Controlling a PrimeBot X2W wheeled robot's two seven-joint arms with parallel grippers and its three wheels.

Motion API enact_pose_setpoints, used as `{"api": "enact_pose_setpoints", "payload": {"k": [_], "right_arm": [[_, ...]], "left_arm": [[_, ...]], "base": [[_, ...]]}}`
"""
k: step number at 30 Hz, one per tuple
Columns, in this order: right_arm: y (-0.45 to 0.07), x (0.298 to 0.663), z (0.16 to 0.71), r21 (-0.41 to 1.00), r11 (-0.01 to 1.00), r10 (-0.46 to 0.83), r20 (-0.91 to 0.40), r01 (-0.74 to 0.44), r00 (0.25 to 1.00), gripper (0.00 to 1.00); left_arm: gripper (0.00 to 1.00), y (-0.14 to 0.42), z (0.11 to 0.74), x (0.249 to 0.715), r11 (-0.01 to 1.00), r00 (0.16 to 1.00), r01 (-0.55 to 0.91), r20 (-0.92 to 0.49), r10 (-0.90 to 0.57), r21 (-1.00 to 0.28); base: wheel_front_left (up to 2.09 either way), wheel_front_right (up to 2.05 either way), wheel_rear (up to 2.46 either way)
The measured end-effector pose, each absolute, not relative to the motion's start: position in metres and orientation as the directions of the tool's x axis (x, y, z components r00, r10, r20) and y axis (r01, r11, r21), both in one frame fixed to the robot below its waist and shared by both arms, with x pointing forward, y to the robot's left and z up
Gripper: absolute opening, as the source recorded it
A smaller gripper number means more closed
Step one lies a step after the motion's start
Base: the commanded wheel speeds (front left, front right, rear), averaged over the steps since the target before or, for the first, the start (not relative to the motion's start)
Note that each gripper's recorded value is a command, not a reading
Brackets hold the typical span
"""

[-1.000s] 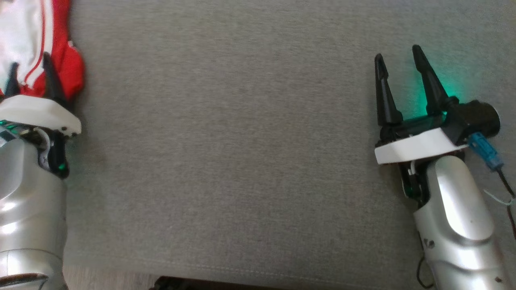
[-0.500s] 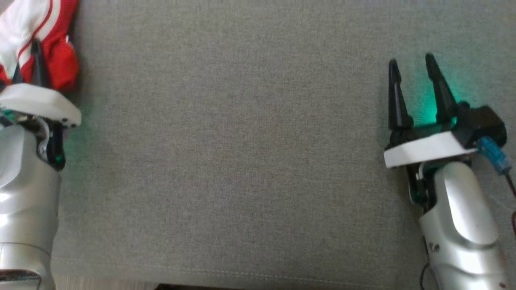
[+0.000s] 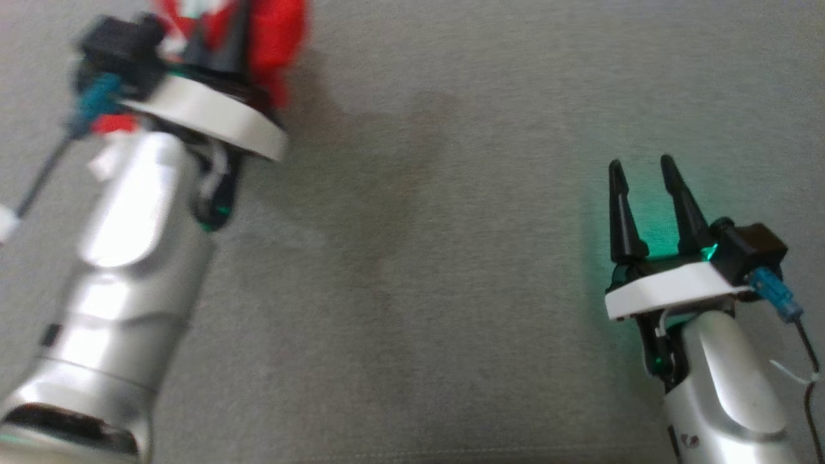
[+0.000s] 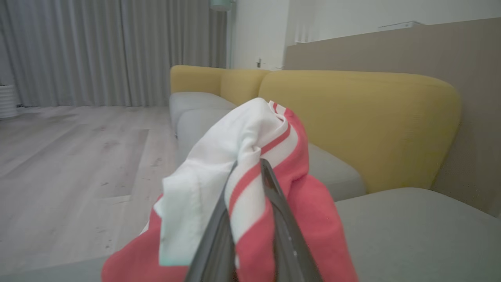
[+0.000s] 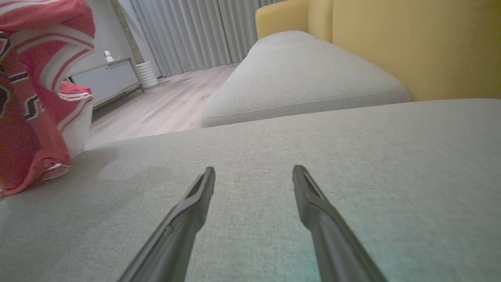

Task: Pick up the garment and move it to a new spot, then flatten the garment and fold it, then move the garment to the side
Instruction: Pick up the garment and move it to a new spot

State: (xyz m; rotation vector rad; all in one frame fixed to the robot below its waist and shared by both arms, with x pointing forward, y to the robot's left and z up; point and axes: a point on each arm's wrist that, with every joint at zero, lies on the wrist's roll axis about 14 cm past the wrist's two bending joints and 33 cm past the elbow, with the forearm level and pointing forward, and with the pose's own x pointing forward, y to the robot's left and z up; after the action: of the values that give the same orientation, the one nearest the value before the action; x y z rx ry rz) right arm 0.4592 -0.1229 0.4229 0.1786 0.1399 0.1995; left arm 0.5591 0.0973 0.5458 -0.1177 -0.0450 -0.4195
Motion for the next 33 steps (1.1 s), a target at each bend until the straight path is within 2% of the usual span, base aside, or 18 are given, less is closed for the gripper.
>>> {"api": "enact_pose_setpoints", "payload": {"k": [4,10,11,12,16,20,27,33], "right_arm": [[-0.141,0.443,0.429,0.201,0.970,0.162,-0.120,-0.136,0.979,1.00],[-0.166,0.423,0.441,0.194,0.978,0.096,-0.107,-0.074,0.990,1.00],[-0.170,0.418,0.440,0.198,0.978,0.085,-0.113,-0.061,0.990,1.00],[-0.174,0.413,0.439,0.201,0.978,0.073,-0.119,-0.048,0.990,1.00],[-0.180,0.402,0.441,0.200,0.979,0.053,-0.119,-0.028,0.991,1.00],[-0.181,0.400,0.444,0.205,0.979,0.046,-0.111,-0.023,0.993,1.00],[-0.168,0.402,0.449,0.213,0.975,0.081,-0.092,-0.060,0.992,1.00],[-0.159,0.398,0.449,0.221,0.972,0.104,-0.093,-0.082,0.990,1.00]], "left_arm": [[0.00,0.017,0.544,0.536,0.808,0.820,0.573,0.071,-0.569,-0.138],[0.00,-0.082,0.508,0.467,0.636,0.664,0.725,0.021,-0.748,-0.265],[0.36,-0.090,0.500,0.457,0.620,0.648,0.732,0.006,-0.762,-0.283],[1.00,-0.095,0.494,0.450,0.610,0.637,0.735,-0.009,-0.771,-0.296],[1.00,-0.092,0.475,0.441,0.642,0.659,0.699,-0.066,-0.750,-0.316],[1.00,-0.073,0.465,0.444,0.714,0.721,0.638,-0.103,-0.686,-0.288],[1.00,0.019,0.465,0.453,0.884,0.897,0.401,-0.093,-0.432,-0.242],[1.00,0.086,0.441,0.413,0.952,0.955,0.225,-0.146,-0.258,-0.208]], "base": [[0.00,0.00,0.00],[0.00,0.00,0.00],[0.00,0.00,0.00],[0.00,0.00,0.00],[0.00,0.00,0.00],[0.00,0.00,0.00],[0.00,0.00,0.00],[0.00,0.00,0.00]]}}
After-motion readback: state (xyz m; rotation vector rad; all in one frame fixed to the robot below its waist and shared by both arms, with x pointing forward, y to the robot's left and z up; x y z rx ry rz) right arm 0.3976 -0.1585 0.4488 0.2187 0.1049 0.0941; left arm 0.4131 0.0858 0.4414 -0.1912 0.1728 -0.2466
